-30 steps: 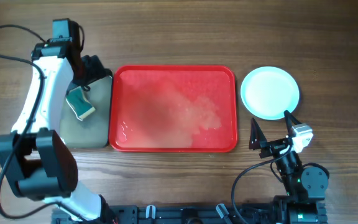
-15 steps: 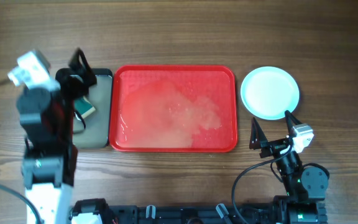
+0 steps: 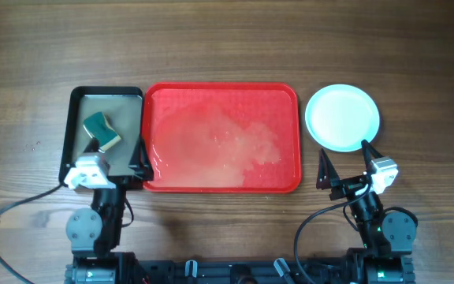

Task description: Clean dirty plates on tray and stack at the side

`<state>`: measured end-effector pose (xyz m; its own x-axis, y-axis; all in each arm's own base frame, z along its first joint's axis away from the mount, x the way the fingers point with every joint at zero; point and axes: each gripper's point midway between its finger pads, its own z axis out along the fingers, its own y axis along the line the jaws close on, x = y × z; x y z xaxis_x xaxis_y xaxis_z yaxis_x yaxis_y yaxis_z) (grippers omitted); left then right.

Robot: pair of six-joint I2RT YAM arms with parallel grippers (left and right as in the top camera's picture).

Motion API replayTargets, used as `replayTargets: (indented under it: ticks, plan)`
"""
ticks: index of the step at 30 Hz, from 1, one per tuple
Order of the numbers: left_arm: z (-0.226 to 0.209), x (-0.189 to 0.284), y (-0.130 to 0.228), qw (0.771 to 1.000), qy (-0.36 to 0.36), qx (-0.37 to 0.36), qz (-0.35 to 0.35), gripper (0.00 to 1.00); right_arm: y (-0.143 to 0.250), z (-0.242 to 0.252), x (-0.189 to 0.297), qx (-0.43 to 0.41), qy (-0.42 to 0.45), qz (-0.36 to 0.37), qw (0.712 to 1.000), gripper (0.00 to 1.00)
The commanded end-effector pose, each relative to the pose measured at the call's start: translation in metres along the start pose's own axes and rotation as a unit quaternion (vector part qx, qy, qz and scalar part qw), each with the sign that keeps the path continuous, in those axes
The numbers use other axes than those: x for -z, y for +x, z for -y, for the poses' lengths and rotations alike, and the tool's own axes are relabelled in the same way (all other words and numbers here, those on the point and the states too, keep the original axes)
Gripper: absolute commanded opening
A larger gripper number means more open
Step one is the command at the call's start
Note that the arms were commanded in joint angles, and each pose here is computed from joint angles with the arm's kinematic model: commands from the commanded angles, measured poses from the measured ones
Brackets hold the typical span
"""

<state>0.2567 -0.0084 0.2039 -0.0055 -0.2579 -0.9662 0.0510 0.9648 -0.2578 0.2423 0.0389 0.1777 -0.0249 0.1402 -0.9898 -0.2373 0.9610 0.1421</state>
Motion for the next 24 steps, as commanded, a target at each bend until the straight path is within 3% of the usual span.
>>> replayTargets:
  ticks: [1, 7, 24]
  plan:
    - [-0.003, 0.003, 0.021, 1.0, 0.002, -0.016, -0.001, 1.0, -0.003, 0.0, 0.0, -0.005, 0.001, 0.006, 1.0, 1.0]
    - [-0.009, 0.011, 0.047, 0.999, -0.008, -0.015, -0.041, 1.0, -0.003, 0.0, 0.0, -0.005, 0.001, 0.006, 1.0, 1.0]
    - [-0.009, 0.011, 0.047, 0.999, -0.007, -0.015, -0.041, 1.0, -0.003, 0.0, 0.0, -0.005, 0.001, 0.006, 1.0, 1.0]
